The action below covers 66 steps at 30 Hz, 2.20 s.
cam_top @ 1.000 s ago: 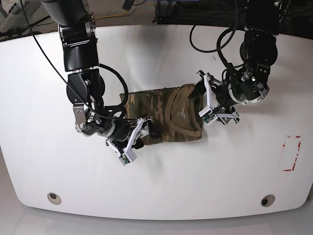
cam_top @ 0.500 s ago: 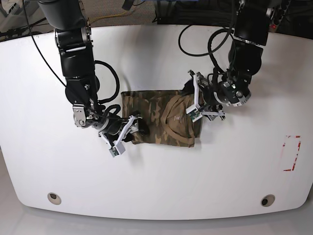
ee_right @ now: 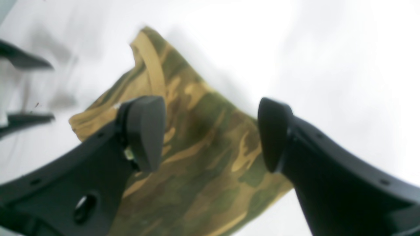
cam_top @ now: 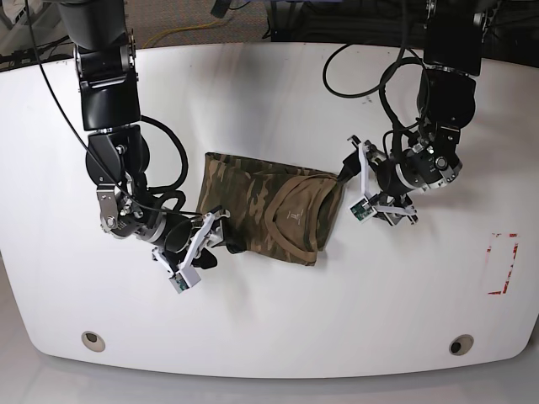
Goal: Fold the T-shirt properly
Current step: 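Press and square the folded bundle with both grippers, then grasp the folded bundle with the left gripper and slide it to the table edge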
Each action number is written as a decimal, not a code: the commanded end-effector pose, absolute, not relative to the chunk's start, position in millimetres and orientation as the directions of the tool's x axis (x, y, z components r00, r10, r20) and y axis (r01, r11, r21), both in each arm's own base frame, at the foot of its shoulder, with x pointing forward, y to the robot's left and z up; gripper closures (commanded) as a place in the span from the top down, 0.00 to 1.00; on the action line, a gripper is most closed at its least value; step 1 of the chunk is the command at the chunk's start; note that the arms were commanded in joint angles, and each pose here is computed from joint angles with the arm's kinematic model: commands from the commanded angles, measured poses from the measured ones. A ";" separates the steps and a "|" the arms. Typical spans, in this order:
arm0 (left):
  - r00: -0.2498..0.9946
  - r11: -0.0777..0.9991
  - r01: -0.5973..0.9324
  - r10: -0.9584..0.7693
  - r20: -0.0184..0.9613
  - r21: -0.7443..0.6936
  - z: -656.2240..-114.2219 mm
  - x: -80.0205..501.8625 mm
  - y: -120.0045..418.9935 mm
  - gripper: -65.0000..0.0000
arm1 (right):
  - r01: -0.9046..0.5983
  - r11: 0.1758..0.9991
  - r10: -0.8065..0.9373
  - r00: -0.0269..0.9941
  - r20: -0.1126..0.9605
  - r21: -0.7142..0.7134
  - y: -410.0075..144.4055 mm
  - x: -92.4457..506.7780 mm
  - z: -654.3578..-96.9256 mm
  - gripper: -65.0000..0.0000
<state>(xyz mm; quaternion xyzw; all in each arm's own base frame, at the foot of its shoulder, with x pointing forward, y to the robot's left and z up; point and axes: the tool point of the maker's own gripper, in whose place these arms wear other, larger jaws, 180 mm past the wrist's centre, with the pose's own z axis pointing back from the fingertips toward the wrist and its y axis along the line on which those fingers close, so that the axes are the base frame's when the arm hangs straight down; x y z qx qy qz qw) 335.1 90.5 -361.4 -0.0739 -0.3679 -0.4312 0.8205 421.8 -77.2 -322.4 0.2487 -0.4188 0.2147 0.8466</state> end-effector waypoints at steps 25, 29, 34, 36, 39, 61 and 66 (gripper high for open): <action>0.451 0.661 0.749 -0.560 0.695 0.046 -388.0 353.1 61.9 0.61 | -0.641 0.764 0.394 0.560 0.728 0.080 -79.7 361.0 -403.1 0.64; 0.429 0.674 0.732 -0.565 0.705 0.094 -374.2 380.0 83.1 0.61 | -0.671 0.735 0.404 0.552 0.729 0.101 -51.9 341.4 -399.1 0.64; 0.408 0.680 0.716 -0.589 0.698 0.156 -359.9 395.2 108.6 0.61 | -0.692 0.708 0.384 0.543 0.746 0.139 -17.0 328.6 -388.6 0.64; 0.395 0.679 0.710 -0.604 0.692 0.188 -352.4 398.9 119.2 0.61 | -0.696 0.700 0.357 0.536 0.765 0.162 -0.5 328.2 -381.9 0.64; 0.322 0.662 0.697 -0.631 0.706 0.275 -322.5 402.1 127.8 0.61 | -0.697 0.697 0.341 0.532 0.775 0.171 6.4 329.9 -377.5 0.64; 0.338 0.843 0.511 -0.378 0.862 0.169 -306.4 370.2 34.9 0.76 | -0.598 0.795 0.290 0.527 0.799 0.106 -54.8 364.2 -350.9 0.64; 0.384 0.866 0.490 -0.316 0.867 0.099 -340.7 362.7 16.1 0.78 | -0.559 0.821 0.262 0.543 0.798 0.111 -71.1 368.0 -351.9 0.64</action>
